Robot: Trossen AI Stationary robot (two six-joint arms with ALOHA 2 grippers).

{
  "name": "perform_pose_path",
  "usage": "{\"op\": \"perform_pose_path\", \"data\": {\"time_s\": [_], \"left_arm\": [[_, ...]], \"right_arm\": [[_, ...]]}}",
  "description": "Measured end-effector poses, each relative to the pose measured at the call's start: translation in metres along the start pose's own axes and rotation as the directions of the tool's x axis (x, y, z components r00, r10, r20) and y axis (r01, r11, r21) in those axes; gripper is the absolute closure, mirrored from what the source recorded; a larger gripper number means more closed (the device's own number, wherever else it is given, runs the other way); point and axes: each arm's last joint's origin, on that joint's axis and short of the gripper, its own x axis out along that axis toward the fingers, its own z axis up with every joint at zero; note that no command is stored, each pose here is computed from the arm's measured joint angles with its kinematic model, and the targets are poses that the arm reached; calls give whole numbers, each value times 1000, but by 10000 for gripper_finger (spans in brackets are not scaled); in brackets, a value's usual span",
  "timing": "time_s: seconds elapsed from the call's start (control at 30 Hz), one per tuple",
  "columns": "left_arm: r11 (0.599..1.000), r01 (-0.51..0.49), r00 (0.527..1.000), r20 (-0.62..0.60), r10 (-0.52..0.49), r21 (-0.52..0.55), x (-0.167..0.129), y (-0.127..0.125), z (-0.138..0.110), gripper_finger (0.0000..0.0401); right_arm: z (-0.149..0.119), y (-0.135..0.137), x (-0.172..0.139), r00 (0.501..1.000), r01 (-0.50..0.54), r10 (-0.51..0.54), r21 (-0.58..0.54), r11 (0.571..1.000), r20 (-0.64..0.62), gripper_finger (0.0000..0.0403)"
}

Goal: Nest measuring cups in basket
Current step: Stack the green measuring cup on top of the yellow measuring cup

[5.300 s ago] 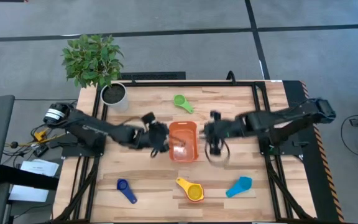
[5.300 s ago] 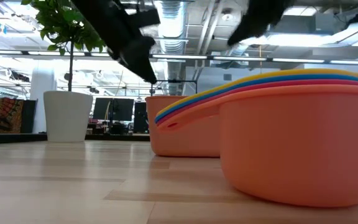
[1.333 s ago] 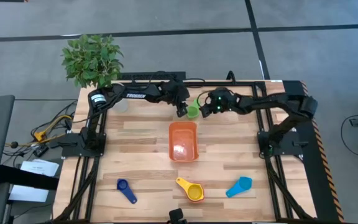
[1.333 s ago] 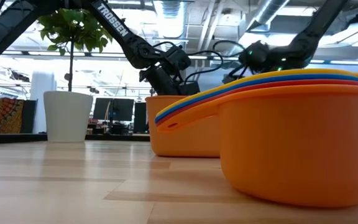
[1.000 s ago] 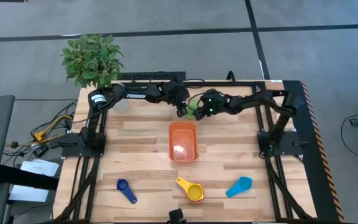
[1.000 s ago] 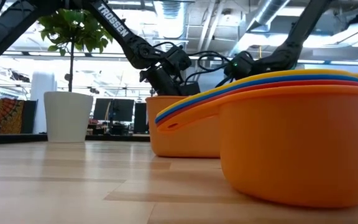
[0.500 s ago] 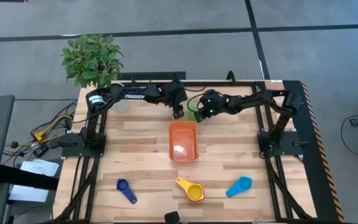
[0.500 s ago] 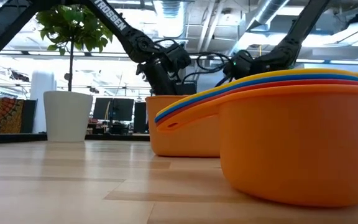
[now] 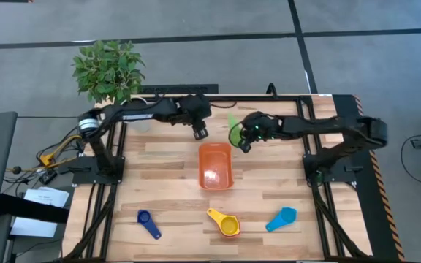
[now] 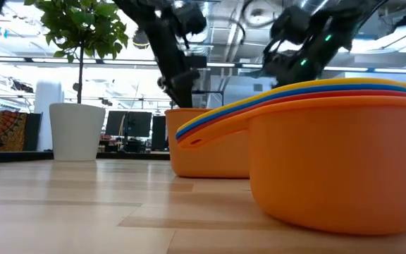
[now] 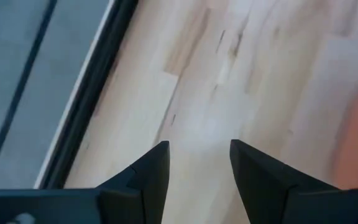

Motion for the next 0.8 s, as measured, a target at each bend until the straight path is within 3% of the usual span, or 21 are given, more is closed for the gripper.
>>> {"op": "perform_pose_path", "data": {"time_s": [0.17, 0.33, 0.53, 0.7, 0.8], "left_arm": [[995, -97, 990, 105, 98, -18, -41, -24, -17, 241], [993, 42, 954, 299, -7, -111, -74, -53, -56, 241], [971, 195, 871, 480, -106, -139, -105, -93, -105, 241], [985, 141, 860, 505, -70, -104, -123, -123, -138, 241], [983, 131, 844, 534, -43, -128, -133, -135, -142, 241]], "right_arm": [[-12, 29, -38, 995, -102, 101, -93, 990, -13, 394], [-25, 63, -61, 971, -240, 240, -119, 963, -14, 389], [-39, 104, -67, 938, -345, 339, -136, 929, -69, 385], [-44, 143, -68, 905, -418, 392, -182, 890, -162, 392], [-45, 168, -70, 878, -468, 426, -211, 858, -217, 383]]}}
